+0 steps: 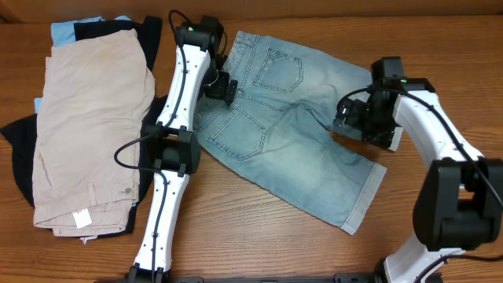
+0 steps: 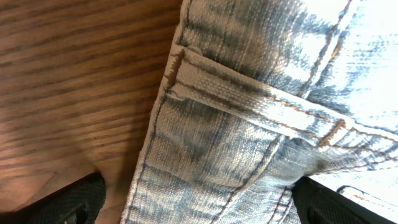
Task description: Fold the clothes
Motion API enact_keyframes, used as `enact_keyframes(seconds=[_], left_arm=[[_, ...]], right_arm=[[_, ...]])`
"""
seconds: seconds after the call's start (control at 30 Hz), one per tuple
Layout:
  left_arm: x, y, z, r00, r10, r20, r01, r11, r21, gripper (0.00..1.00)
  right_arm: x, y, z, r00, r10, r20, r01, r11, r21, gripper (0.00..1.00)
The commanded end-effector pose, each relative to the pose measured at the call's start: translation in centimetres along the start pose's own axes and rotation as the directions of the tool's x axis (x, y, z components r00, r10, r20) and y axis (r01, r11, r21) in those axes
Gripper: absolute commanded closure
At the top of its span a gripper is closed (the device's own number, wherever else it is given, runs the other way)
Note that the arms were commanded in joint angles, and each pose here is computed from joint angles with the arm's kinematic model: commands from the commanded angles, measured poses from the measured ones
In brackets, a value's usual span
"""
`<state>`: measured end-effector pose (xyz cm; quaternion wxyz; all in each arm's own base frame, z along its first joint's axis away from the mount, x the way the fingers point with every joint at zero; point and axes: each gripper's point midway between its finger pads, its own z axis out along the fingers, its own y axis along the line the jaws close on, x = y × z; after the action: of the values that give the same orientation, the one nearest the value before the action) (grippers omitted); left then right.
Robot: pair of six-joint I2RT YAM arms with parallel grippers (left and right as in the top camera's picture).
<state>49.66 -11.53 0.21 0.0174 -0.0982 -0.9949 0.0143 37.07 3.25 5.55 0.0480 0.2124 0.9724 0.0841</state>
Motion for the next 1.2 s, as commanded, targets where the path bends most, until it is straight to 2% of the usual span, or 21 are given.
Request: enact_keyframes(seconds=[0.0,0.13,0.23,0.47,0.63,0.73,0.97,1.17], left_arm=[[1.8,-0.4,4.7,0.992,-0.024,-0.126,0.028,0.999,0.03,0.0],[1.4,-0.1,3.7,0.995,-0.023,-0.099,0.025,1.0,0.016,0.0],[-0.2,1.2,0.9,1.0,-0.012,-0.005,0.011,0.998,-0.061,0.0],[-3.2,1.2,-10.8,0.952,-0.003,0.306,0.029,0.996,-0.081,0.0],[-2.1,1.0,-18.8,0.898,-0.009,0.44,0.045,0.996,-0.071,0.0],[-0.9,1.0,-21.8,0.88,-0.009,0.475,0.047,0.997,-0.069,0.0],[-0.1,0.9,-23.8,0.864,0.004,0.503,0.037,0.997,-0.071,0.0],[-0.1,0.8,-23.7,0.865,0.004,0.502,0.035,0.997,-0.068,0.0]], right_arm=[[-0.8,0.4,0.2,0.999,0.027,0.029,-0.027,1.0,0.008,0.0],[-0.3,0.2,0.2,0.999,0.039,0.011,-0.039,0.999,0.017,0.0],[0.4,0.5,0.1,1.0,0.028,-0.007,-0.028,0.999,0.017,0.0],[2.3,2.4,-1.2,0.999,-0.03,-0.016,0.03,0.999,0.012,0.0],[6.4,3.9,-0.9,0.988,-0.114,-0.105,0.119,0.992,0.046,0.0],[9.3,5.0,0.4,0.978,-0.152,-0.142,0.162,0.985,0.065,0.0],[12.7,5.6,4.0,0.98,-0.146,-0.134,0.158,0.984,0.085,0.0],[13.9,3.3,6.6,0.987,-0.087,-0.134,0.102,0.988,0.112,0.0]])
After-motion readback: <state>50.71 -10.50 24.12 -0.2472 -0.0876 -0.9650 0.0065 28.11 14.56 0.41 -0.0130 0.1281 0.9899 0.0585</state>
